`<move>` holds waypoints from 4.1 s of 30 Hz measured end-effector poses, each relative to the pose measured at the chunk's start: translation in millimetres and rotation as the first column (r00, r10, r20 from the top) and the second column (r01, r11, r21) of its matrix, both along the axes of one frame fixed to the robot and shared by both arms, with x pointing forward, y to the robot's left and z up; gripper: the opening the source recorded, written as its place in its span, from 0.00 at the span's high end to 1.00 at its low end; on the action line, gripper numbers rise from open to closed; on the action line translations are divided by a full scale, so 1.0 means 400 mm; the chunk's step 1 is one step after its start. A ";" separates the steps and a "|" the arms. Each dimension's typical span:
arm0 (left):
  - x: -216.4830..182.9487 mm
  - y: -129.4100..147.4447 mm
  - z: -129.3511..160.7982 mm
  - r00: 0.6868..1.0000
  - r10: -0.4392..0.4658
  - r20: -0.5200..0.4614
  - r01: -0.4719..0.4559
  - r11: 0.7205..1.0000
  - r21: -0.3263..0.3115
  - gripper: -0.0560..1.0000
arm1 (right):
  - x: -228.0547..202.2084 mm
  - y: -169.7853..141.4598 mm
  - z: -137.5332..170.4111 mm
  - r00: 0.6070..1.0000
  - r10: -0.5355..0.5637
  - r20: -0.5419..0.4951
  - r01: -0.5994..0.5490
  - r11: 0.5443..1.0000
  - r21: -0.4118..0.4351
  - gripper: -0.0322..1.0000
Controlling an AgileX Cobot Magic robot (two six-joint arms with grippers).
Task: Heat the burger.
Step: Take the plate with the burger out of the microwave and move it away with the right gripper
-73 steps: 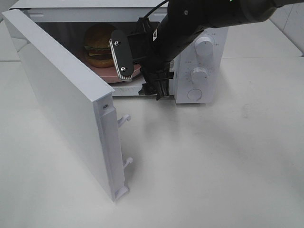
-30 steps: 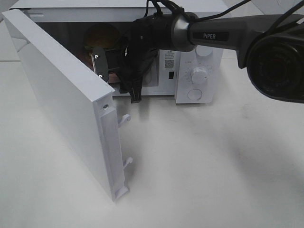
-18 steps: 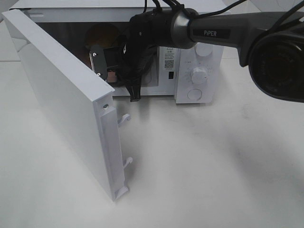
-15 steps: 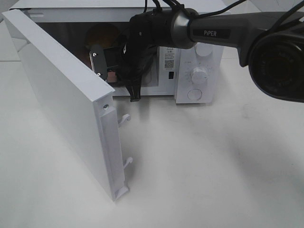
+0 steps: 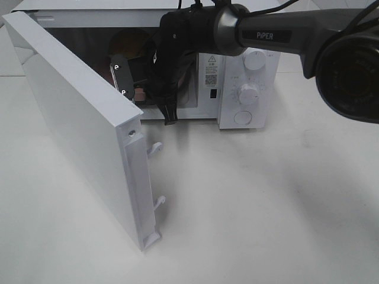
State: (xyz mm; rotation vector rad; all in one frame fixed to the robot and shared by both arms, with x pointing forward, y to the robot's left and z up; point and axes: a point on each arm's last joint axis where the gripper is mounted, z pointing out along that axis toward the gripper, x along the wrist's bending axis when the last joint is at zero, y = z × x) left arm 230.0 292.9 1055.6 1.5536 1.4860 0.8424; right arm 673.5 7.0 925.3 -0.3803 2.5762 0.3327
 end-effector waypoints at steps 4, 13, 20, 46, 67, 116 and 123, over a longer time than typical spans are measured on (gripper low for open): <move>0.000 0.000 0.000 1.000 0.000 0.000 0.000 1.000 0.000 0.01 | -0.025 -0.010 0.008 0.999 0.044 -0.023 -0.045 0.999 -0.011 0.89; 0.000 0.000 0.000 1.000 0.000 0.000 0.000 1.000 0.000 0.01 | -0.065 -0.029 0.022 0.996 0.087 -0.028 -0.087 0.996 0.001 0.89; 0.000 0.000 0.000 1.000 0.000 0.000 0.000 1.000 0.000 0.01 | -0.109 -0.048 0.029 0.985 0.168 -0.030 -0.167 0.986 0.018 0.89; 0.000 0.000 0.000 1.000 0.000 0.000 0.000 1.000 0.000 0.01 | -0.222 -0.173 0.124 0.966 0.256 0.029 -0.256 0.967 0.003 0.89; 0.000 0.000 0.000 1.000 0.000 0.000 0.000 1.000 0.000 0.01 | -0.379 -0.275 0.137 0.962 0.272 -0.002 -0.272 0.962 -0.028 0.89; 0.000 0.000 0.000 1.000 0.000 0.000 0.000 1.000 0.000 0.01 | -0.811 -0.580 0.207 0.989 0.078 0.123 -0.082 0.996 0.028 0.89; 0.000 0.000 0.000 1.000 0.000 0.000 0.000 1.000 0.000 0.01 | -0.829 -0.614 0.218 0.991 -0.009 0.134 0.010 1.000 -0.003 0.89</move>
